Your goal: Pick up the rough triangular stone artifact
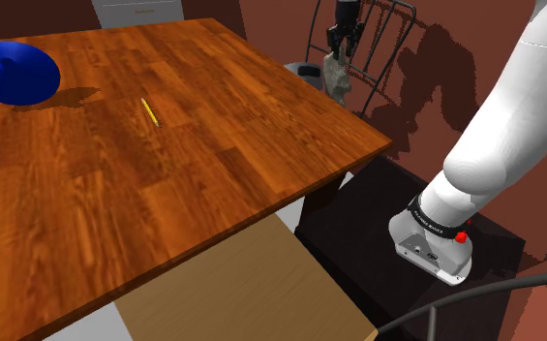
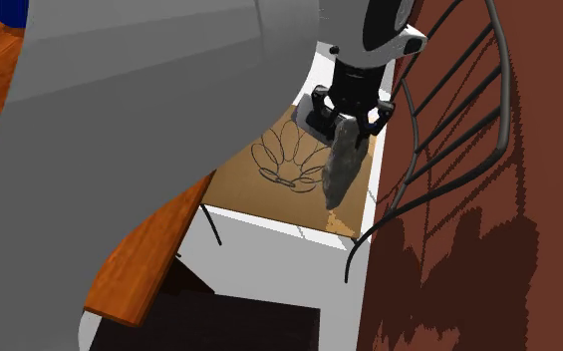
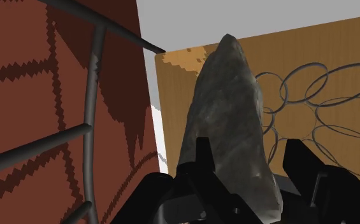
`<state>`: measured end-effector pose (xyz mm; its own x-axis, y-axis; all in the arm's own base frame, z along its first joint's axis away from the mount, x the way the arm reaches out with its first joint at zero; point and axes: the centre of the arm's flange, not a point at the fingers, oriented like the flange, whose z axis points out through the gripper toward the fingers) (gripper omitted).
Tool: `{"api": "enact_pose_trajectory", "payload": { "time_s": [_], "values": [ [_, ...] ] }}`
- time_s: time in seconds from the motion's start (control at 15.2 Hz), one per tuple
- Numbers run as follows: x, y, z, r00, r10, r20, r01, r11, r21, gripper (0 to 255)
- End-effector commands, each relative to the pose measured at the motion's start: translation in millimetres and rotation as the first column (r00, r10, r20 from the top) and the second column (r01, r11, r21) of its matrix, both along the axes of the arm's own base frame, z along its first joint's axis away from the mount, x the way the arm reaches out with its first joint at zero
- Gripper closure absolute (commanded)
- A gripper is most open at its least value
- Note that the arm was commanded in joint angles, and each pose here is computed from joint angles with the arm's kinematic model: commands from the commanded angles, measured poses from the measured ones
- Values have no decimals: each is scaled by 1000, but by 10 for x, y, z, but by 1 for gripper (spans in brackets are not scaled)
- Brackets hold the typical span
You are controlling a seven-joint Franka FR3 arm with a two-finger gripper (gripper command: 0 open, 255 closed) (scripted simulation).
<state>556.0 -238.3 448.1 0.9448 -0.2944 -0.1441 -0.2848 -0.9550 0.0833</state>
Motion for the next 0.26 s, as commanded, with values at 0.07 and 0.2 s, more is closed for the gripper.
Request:
{"api": "enact_pose_trajectory", "payload": {
  "time_s": [0.07,0.2],
  "values": [
    [-16,-7,173,1000,0,1,0,1000,-1,255],
    [-16,-7,181,1000,0,1,0,1000,-1,255]
  ]
}}
